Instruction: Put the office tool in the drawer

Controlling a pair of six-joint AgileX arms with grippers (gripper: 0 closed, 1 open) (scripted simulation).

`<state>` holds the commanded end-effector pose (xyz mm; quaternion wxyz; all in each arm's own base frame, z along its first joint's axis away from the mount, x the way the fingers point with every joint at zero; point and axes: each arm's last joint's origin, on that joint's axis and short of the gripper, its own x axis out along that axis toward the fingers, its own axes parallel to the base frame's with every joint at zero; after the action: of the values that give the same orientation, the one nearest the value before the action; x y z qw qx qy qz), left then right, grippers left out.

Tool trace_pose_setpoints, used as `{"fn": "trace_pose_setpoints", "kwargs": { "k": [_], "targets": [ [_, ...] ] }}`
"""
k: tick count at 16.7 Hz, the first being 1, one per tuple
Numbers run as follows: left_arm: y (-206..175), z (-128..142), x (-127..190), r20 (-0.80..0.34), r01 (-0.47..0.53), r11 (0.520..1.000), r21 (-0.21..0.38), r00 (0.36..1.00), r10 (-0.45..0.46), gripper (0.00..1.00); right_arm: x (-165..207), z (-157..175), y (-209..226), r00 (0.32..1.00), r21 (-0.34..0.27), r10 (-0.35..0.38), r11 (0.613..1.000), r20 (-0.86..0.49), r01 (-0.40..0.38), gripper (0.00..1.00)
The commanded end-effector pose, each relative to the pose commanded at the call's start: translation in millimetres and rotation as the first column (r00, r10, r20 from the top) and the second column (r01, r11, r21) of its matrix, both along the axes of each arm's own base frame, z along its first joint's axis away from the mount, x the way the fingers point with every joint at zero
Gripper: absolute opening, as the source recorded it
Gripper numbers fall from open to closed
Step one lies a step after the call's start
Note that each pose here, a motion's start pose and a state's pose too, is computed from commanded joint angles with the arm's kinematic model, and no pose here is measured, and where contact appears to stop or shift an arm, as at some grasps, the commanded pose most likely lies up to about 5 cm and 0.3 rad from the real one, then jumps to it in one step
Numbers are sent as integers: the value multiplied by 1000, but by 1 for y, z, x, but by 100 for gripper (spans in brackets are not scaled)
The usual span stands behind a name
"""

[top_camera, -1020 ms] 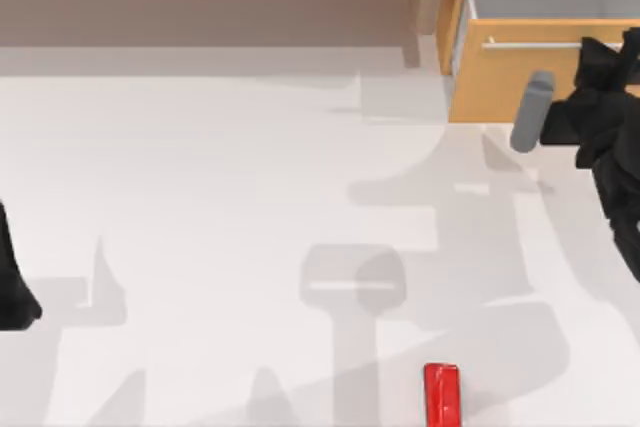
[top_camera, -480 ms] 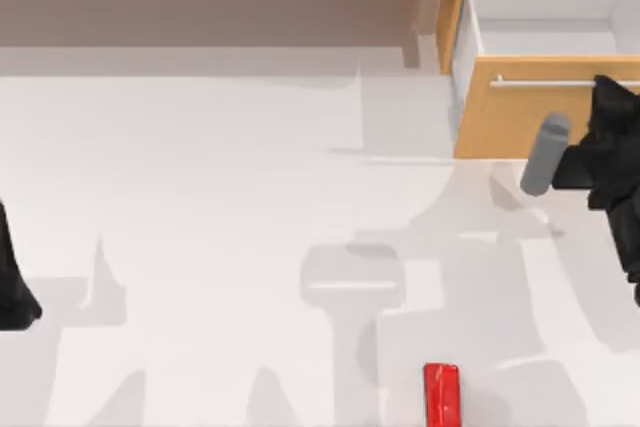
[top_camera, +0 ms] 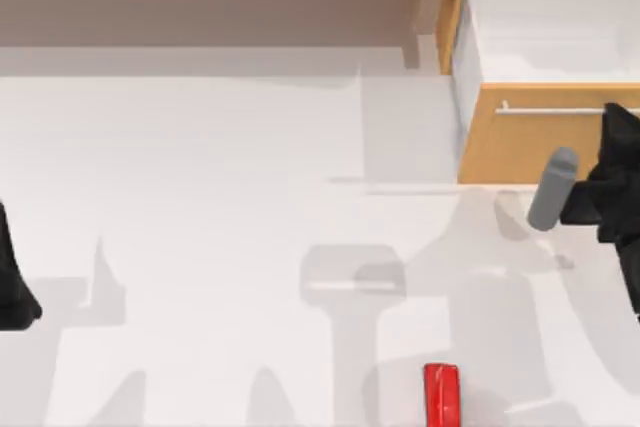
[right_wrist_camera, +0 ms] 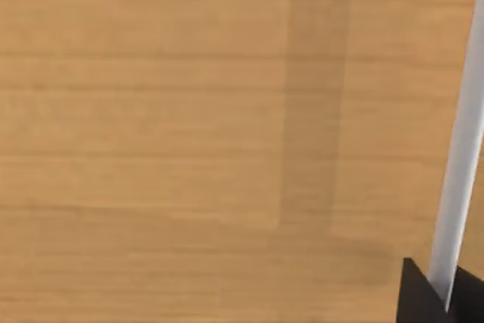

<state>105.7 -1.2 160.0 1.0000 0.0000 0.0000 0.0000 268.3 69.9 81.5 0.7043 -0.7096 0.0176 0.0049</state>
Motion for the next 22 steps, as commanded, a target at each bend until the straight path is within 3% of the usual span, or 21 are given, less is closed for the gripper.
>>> {"fn": "trace_pose_setpoints", "kwargs": {
  "k": [3, 8, 21, 22],
  "targets": [
    [0, 0, 0, 0, 0, 1000, 0, 1000, 0, 100, -22, 5, 1, 1000, 7, 5, 1000, 20, -5, 0],
    [0, 0, 0, 0, 0, 1000, 0, 1000, 0, 100, -25, 5, 1, 1000, 8, 6, 1000, 24, -6, 0],
    [0, 0, 0, 0, 0, 1000, 0, 1000, 0, 100, -25, 5, 1, 1000, 8, 6, 1000, 24, -6, 98],
    [0, 0, 0, 0, 0, 1000, 0, 1000, 0, 100, -25, 5, 1, 1000, 8, 6, 1000, 24, -6, 100]
  ]
}}
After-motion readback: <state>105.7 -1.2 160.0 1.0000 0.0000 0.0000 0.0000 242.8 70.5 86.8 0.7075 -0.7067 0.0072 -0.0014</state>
